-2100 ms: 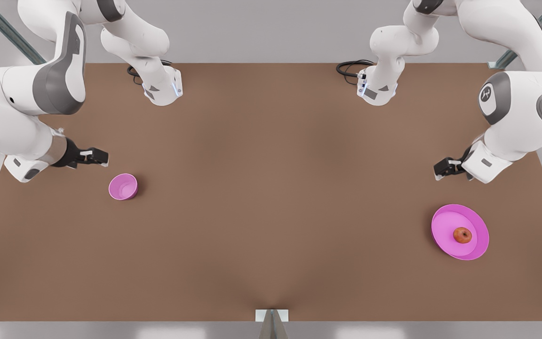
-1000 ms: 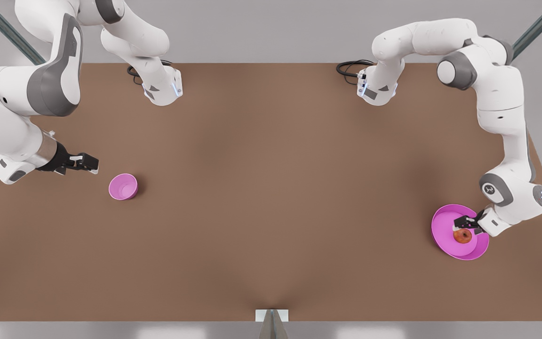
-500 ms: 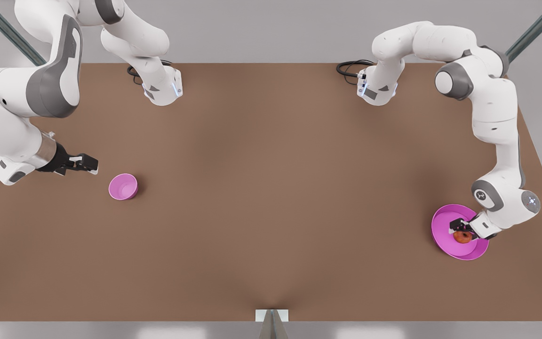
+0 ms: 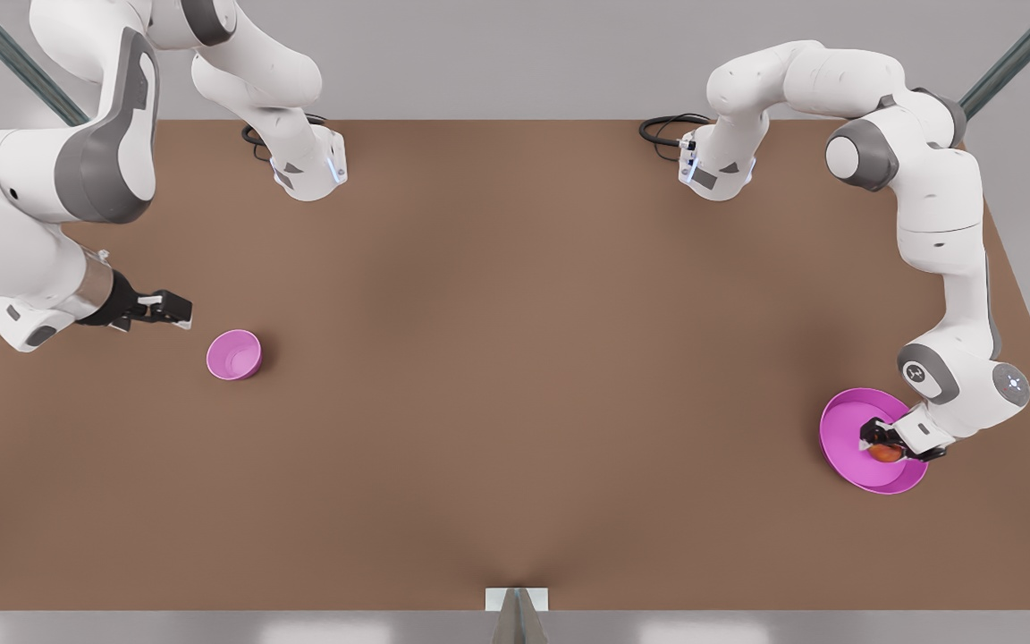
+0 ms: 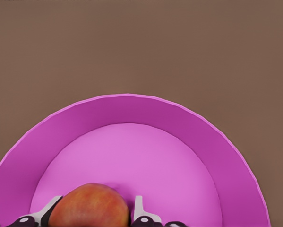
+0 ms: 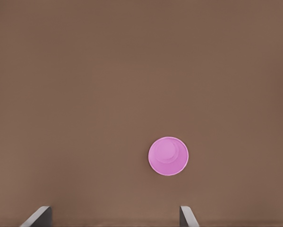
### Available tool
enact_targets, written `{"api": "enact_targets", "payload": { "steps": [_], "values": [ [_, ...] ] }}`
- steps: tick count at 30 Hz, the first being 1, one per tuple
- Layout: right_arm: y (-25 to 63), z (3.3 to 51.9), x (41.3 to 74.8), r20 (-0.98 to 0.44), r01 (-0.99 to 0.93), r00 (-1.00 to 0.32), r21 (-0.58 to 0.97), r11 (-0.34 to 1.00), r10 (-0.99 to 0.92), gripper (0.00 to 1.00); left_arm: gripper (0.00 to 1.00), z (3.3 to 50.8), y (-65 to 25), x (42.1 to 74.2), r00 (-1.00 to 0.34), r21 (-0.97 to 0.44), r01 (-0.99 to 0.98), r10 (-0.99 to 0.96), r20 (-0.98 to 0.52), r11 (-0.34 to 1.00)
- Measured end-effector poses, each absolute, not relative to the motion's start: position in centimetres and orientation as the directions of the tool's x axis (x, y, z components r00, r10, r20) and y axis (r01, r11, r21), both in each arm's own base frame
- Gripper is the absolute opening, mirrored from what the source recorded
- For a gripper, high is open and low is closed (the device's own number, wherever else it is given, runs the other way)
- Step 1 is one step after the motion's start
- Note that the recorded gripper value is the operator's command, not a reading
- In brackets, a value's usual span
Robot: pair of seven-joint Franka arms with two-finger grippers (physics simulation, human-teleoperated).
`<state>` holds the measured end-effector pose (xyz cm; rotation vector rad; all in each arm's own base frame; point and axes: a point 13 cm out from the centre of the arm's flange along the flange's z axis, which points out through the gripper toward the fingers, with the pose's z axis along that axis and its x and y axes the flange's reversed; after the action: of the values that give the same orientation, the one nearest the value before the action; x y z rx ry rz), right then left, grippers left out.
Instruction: Use the left arm to pick up the apple from the plate, transfer it to the gripper of the right arm, and then use the right arm to place it into the bowl
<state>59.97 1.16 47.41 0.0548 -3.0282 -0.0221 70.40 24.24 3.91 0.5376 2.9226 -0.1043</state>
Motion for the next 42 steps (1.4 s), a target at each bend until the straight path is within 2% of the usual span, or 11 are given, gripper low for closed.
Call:
{"api": "enact_targets", "payload": {
  "steps": [9, 13, 17, 21, 23, 28, 33, 37, 42],
  "values": [
    [1.2, 47.3, 59.6, 0.126, -0.034, -0.991, 0.017, 0.999, -0.036, 1.0, 0.67, 4.2, 24.1, 70.6, -0.913, -0.03, 0.376, 0.365, -0.18, 0.926],
    [1.0, 47.3, 59.6, 0.128, -0.032, -0.991, 0.017, 0.999, -0.033, 1.0, 0.66, 5.7, 23.2, 71.5, -0.905, -0.015, 0.388, 0.378, -0.194, 0.921],
    [0.8, 47.3, 59.6, 0.129, -0.031, -0.991, 0.017, 0.999, -0.033, 1.0, 0.66, 13.0, 18.4, 73.8, -0.879, -0.02, 0.426, 0.409, -0.247, 0.904],
    [0.6, 47.3, 59.6, 0.13, -0.028, -0.991, 0.017, 0.999, -0.03, 1.0, 0.65, 18.2, 5.7, 74.6, -0.82, -0.148, 0.545, 0.488, -0.299, 0.825],
    [0.6, 47.2, 59.6, 0.131, -0.028, -0.991, 0.018, 0.999, -0.03, 1.0, 0.65, 19.1, -3.5, 73.5, -0.788, -0.269, 0.606, 0.518, -0.332, 0.748],
    [2.1, 46.8, 60.0, 0.127, -0.039, -0.991, 0.059, 0.998, -0.046, 1.0, 0.64, 21.6, -28.3, 67.8, -0.736, -0.552, 0.673, 0.519, -0.435, 0.491],
    [8.3, 44.4, 61.3, 0.156, -0.012, -0.985, 0.34, 0.94, -0.069, 1.0, 0.56, 23.6, -44.9, 61.8, -0.793, -0.753, 0.597, 0.342, -0.504, 0.275],
    [16.9, 41.3, 62.7, 0.205, 0.025, -0.972, 0.575, 0.818, -0.114, 1.0, 0.49, 25.6, -55.9, 59.5, -0.793, -0.775, 0.606, 0.201, -0.574, 0.179],
    [24.7, 37.5, 64.1, 0.303, 0.172, -0.946, 0.773, 0.61, -0.116, 1.0, 0.49, 26.0, -61.9, 62.6, -0.723, -0.7, 0.685, 0.071, -0.687, 0.204]
  ]
}}
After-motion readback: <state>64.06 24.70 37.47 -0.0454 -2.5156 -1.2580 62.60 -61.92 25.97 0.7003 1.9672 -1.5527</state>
